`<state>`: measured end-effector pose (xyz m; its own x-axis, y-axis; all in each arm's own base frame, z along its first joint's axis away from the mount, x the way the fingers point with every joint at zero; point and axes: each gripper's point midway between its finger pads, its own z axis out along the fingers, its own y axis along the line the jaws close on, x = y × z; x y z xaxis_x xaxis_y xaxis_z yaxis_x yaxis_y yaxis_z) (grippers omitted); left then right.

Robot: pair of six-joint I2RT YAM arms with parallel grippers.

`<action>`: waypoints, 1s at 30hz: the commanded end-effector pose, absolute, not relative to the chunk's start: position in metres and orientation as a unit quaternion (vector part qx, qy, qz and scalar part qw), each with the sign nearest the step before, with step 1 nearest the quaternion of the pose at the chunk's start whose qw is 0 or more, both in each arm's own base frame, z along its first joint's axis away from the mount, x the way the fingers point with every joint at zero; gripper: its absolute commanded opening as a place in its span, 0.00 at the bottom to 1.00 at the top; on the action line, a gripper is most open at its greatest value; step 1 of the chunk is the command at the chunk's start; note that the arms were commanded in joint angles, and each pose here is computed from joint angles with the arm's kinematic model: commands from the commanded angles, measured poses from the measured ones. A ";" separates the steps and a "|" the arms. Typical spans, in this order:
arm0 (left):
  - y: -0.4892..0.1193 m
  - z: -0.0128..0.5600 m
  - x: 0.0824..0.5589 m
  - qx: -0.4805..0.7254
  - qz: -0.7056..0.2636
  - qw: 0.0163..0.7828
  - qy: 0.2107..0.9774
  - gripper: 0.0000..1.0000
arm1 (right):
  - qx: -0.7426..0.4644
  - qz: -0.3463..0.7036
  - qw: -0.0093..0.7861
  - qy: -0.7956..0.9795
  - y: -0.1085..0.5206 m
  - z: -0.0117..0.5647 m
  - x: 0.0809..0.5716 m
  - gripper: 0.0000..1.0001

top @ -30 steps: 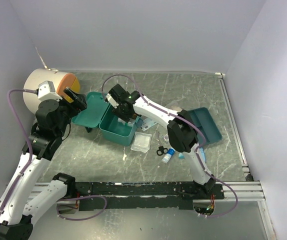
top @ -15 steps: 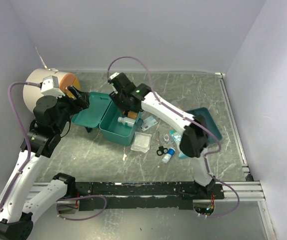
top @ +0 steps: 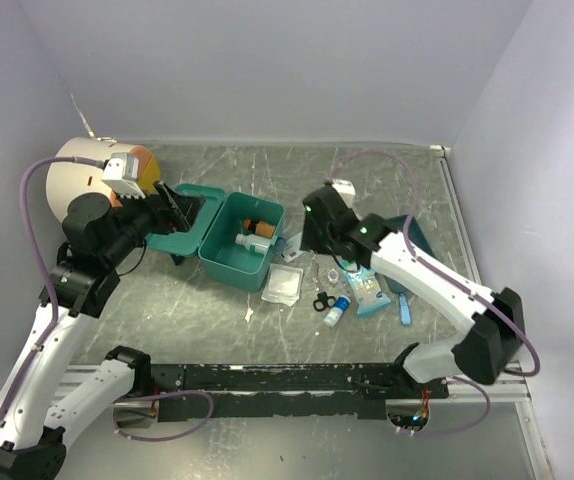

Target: Organize the medicine kit

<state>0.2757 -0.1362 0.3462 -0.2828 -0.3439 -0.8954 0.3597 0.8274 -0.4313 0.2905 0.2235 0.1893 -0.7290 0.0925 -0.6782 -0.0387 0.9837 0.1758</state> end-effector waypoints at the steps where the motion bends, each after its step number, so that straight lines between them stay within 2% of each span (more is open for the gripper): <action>1: -0.151 0.363 0.267 0.024 -0.344 0.606 0.717 0.92 | 0.120 0.138 0.341 0.922 0.206 0.163 0.274 0.54; 4: -0.154 0.363 0.269 0.020 -0.352 0.599 0.719 0.92 | 0.137 0.120 0.330 0.926 0.177 0.142 0.272 0.54; 9: -0.159 0.359 0.272 0.013 -0.364 0.586 0.723 0.92 | 0.126 0.021 0.329 0.936 0.114 0.122 0.279 0.53; 16: -0.168 0.359 0.277 0.013 -0.384 0.568 0.728 0.90 | 0.070 -0.045 0.290 0.953 0.079 0.101 0.284 0.48; 25: -0.170 0.355 0.284 -0.009 -0.390 0.556 0.734 0.89 | 0.103 -0.067 0.217 0.968 0.054 0.065 0.272 0.51; 30: -0.173 0.355 0.288 -0.013 -0.397 0.553 0.733 0.89 | 0.110 -0.030 0.191 0.975 0.057 0.050 0.266 0.51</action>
<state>0.2879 -0.1656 0.3348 -0.4144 -0.4333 -0.8003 0.3699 0.7233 -0.5832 0.2723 0.0551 0.0616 -0.8838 0.1871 -0.4289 0.2338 0.9705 -0.0585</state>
